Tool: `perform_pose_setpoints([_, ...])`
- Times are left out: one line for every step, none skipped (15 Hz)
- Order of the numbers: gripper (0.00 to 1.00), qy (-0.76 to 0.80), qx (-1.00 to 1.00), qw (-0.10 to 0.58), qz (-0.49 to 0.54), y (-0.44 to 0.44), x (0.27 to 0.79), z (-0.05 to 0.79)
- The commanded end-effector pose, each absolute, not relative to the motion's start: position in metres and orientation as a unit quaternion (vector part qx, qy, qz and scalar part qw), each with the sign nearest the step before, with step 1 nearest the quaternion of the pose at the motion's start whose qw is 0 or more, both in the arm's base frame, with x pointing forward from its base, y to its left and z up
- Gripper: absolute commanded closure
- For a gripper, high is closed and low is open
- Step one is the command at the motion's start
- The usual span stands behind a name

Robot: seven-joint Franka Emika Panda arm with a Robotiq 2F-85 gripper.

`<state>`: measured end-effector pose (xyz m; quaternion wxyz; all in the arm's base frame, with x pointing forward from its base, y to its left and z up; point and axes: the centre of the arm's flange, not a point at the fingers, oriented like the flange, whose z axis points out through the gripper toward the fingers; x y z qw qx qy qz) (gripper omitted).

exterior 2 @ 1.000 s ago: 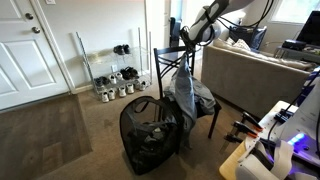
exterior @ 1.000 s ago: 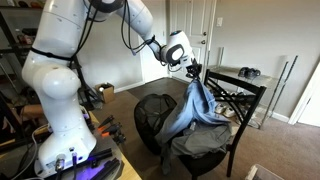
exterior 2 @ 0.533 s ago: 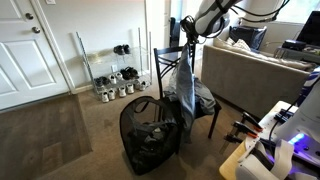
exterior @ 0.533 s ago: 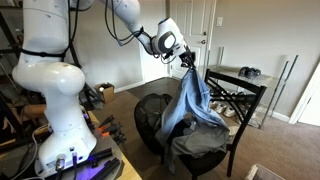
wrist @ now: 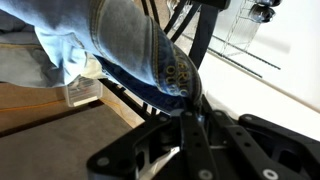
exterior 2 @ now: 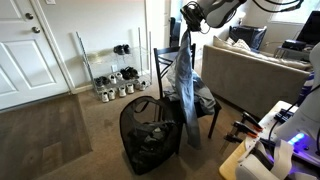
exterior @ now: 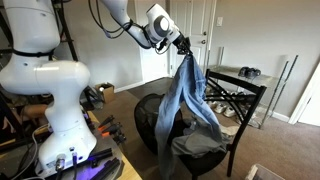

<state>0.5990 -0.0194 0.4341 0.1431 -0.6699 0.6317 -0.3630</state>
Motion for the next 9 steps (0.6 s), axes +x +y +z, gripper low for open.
perform_pose_setpoints([0.98, 0.616, -0.665, 0.152, -0.394, 0.005, 0.556, 0.479])
perform_pose_setpoints([0.98, 0.612, -0.665, 0.151, -0.4, 0.008, 0.554, 0.483])
perform_pose_setpoints([0.98, 0.608, -0.666, 0.151, -0.405, 0.01, 0.553, 0.488])
perform_pose_setpoints([0.98, 0.604, -0.666, 0.151, -0.41, 0.012, 0.551, 0.492])
perform_pose_setpoints([0.98, 0.601, -0.666, 0.151, -0.416, 0.014, 0.55, 0.496])
perform_pose_setpoints([0.98, 0.597, -0.666, 0.15, -0.421, 0.017, 0.549, 0.499])
perform_pose_setpoints([0.98, 0.595, -0.667, 0.151, -0.423, 0.02, 0.548, 0.501])
perform_pose_setpoints([0.98, 0.596, -0.677, 0.147, -0.407, 0.008, 0.587, 0.475])
perform_pose_setpoints([0.91, 0.594, -0.678, 0.147, -0.406, 0.011, 0.586, 0.475])
